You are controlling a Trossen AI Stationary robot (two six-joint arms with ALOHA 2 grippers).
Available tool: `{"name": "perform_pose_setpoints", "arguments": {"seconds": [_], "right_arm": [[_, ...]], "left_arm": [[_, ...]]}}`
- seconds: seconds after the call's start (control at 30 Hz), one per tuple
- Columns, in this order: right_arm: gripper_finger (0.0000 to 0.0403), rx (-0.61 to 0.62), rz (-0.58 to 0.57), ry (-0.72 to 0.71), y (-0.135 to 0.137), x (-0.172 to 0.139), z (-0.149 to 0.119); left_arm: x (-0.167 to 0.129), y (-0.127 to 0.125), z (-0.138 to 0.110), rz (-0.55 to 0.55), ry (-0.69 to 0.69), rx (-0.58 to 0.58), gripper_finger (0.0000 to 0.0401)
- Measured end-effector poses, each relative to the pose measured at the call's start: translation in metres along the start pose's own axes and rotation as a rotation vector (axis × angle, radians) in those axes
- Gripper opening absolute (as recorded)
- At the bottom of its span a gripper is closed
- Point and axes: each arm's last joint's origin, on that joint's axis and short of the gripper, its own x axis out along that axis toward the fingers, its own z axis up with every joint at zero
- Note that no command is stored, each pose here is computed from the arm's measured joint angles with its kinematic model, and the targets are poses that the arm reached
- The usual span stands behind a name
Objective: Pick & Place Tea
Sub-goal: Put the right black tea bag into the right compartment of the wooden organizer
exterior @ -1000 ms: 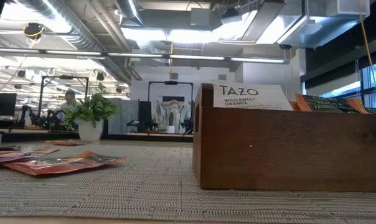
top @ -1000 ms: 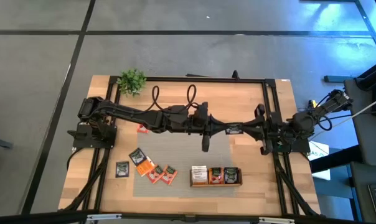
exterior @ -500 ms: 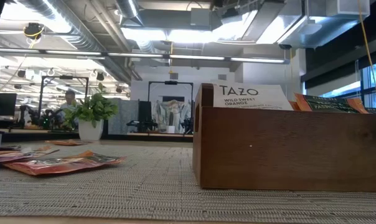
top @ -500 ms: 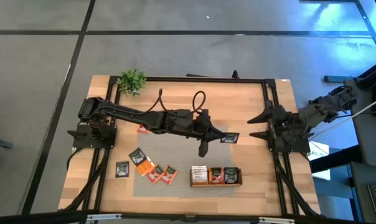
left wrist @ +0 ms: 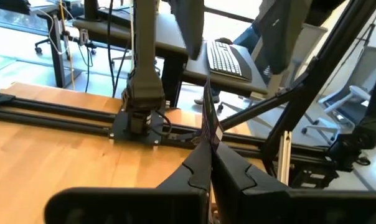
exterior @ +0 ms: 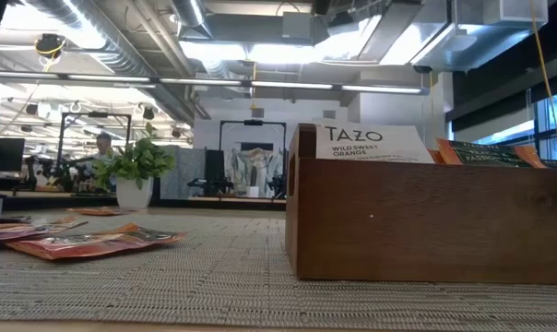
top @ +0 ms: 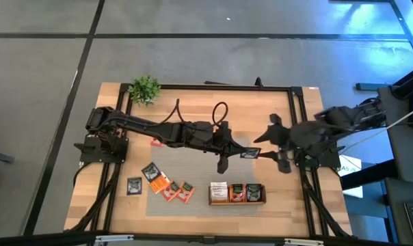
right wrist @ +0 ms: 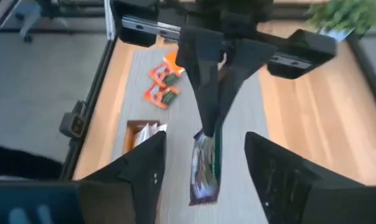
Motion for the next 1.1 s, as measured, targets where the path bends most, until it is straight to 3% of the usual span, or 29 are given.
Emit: {"name": "perform_pose_setpoints", "arguments": {"seconds": [0.2, 0.33, 0.5, 0.83, 1.1], "right_arm": [[0.0179, 0.026, 0.016, 0.151, -0.012, 0.022, 0.013], [0.0164, 0.058, 0.111, 0.197, -0.016, 0.033, 0.016], [0.014, 0.107, 0.123, 0.226, -0.021, 0.04, 0.017], [0.0011, 0.153, 0.179, 0.239, -0.024, 0.039, 0.017], [0.0005, 0.172, 0.173, 0.241, -0.024, 0.039, 0.017]], "left_arm": [[0.0, -0.008, -0.002, -0.025, 0.007, 0.065, 0.0002], [-0.001, -0.012, -0.003, -0.004, 0.001, 0.103, 0.0002], [-0.001, -0.012, -0.004, 0.004, 0.003, 0.119, 0.0002], [-0.001, -0.01, -0.004, 0.02, 0.008, 0.119, 0.0003], [-0.001, -0.01, -0.004, 0.02, 0.009, 0.161, 0.0004]]}}
